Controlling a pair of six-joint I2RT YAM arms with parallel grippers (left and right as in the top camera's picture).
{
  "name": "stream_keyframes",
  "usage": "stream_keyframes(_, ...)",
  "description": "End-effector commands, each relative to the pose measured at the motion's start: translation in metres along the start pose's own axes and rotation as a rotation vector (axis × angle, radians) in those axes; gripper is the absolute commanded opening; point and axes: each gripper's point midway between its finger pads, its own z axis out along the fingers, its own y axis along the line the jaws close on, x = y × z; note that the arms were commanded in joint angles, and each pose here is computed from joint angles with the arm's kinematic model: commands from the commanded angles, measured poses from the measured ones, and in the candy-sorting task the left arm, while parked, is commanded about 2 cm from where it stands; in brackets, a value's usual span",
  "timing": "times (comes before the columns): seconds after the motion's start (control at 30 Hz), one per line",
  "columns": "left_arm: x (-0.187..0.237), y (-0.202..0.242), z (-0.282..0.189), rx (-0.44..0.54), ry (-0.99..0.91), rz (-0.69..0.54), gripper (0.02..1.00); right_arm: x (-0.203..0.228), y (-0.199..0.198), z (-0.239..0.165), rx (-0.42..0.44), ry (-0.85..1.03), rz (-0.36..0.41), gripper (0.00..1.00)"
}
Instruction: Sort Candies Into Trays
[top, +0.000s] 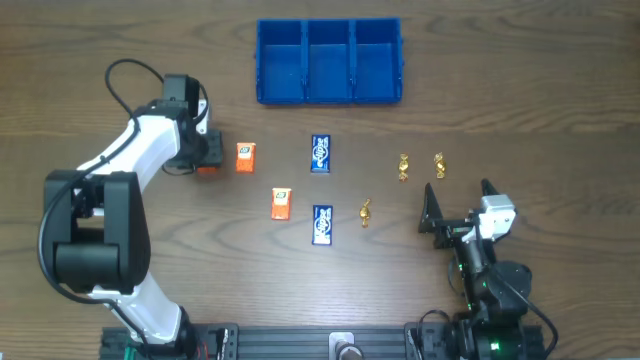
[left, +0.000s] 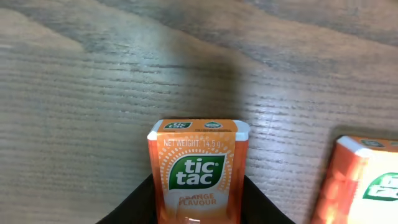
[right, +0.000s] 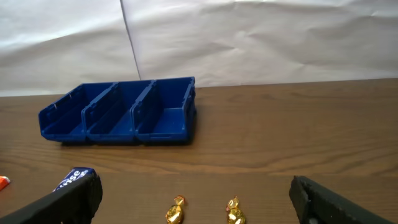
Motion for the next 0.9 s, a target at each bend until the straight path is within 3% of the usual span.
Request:
stream_keyframes(0.03,-0.078,-0.046,-0.119,0.062,-0.344,-0.034,0.340,0.001,-0.001,0.000,0.002,0.002,-0.010,0.998)
stream_keyframes(0.13,-0.127,-0.094,-0.202,0.052,-0.553,-0.019,0.351,0.001,-0.001,0.000,0.002,0.002,-0.011,0.998)
stream_keyframes(0.23,-0.160,-0.140,-0.220,0.089,-0.617,0.019,0.371,0.001,-0.001,0.000,0.002,0.002,-0.010,0.998)
stream_keyframes(0.33,-0.181,-0.171,-0.187,0.070,-0.577,0.028,0.362,0.001,-0.001,0.000,0.002,0.002,-0.011,0.998)
stream_keyframes(0.5,-0.185,-0.179,-0.117,0.035,-0.464,0.017,0.364,0.001,-0.001,0.000,0.002,0.002,-0.010,0.998)
stream_keyframes(0.73,-0.186,-0.178,-0.094,0.012,-0.439,0.018,0.382,0.001,-0.001,0.000,0.002,0.002,-0.011,0.998)
stream_keyframes(0.77,-0.186,-0.177,-0.094,0.011,-0.439,0.017,0.437,0.001,-0.001,0.000,0.002,0.002,-0.011,0.998)
stream_keyframes(0.87,-0.188,-0.168,-0.095,0.002,-0.438,0.003,0.822,0.001,-0.001,0.000,0.002,0.002,-0.010,0.998)
stream_keyframes(0.9,-0.189,-0.163,-0.099,-0.001,-0.439,-0.005,0.875,0.001,-0.001,0.000,0.002,0.002,-0.010,0.998)
